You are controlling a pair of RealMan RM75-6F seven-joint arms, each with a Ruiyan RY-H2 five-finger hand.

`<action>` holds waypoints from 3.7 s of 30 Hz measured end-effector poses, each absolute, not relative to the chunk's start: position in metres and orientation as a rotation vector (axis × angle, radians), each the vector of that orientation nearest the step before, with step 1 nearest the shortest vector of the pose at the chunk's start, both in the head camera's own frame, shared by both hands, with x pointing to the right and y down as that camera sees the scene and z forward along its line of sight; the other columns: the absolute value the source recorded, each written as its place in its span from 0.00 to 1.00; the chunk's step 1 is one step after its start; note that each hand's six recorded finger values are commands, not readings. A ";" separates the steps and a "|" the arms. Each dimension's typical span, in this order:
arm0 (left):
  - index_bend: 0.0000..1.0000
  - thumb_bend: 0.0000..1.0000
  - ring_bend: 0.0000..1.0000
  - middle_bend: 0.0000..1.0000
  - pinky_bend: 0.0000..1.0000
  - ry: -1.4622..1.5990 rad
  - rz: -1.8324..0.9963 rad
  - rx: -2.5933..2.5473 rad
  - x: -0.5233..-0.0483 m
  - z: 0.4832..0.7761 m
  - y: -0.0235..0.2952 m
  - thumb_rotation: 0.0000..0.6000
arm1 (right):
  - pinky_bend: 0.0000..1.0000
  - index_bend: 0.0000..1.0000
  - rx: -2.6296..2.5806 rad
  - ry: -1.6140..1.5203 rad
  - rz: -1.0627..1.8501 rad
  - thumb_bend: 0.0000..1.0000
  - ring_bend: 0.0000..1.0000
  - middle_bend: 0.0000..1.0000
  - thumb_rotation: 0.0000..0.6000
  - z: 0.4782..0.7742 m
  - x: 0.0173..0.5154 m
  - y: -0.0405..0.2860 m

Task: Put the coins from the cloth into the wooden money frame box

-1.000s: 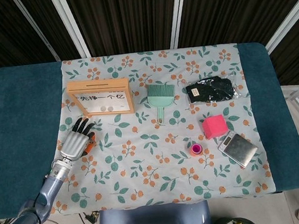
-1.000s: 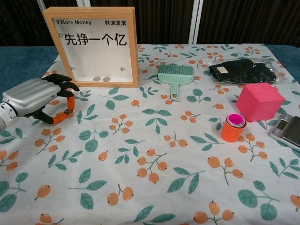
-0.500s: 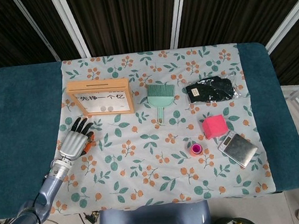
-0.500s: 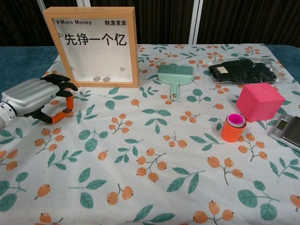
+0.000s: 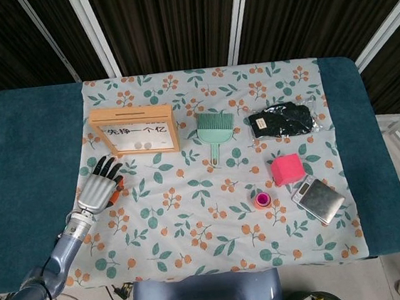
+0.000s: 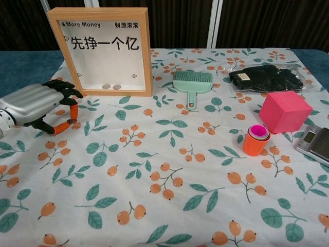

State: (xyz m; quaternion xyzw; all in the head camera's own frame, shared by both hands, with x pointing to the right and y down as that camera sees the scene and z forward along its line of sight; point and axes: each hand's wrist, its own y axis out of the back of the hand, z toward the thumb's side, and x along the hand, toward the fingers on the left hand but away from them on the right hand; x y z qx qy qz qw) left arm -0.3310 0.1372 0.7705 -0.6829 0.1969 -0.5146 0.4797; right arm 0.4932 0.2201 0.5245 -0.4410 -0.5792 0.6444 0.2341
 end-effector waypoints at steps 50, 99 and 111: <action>0.72 0.72 0.00 0.26 0.00 0.632 -0.937 -1.681 -0.250 0.579 0.076 1.00 | 0.00 0.13 -1.213 -1.612 1.759 0.39 0.00 0.03 1.00 0.524 0.491 0.219; 0.75 0.85 0.00 0.28 0.00 0.497 -1.428 -1.426 -0.230 0.568 -0.094 1.00 | 0.00 0.13 -1.187 -1.625 1.789 0.39 0.00 0.03 1.00 0.522 0.493 0.223; 0.73 0.84 0.00 0.28 0.00 0.478 -1.473 -1.490 -0.242 0.580 -0.088 1.00 | 0.00 0.13 -1.185 -1.624 1.789 0.39 0.00 0.03 1.00 0.522 0.493 0.222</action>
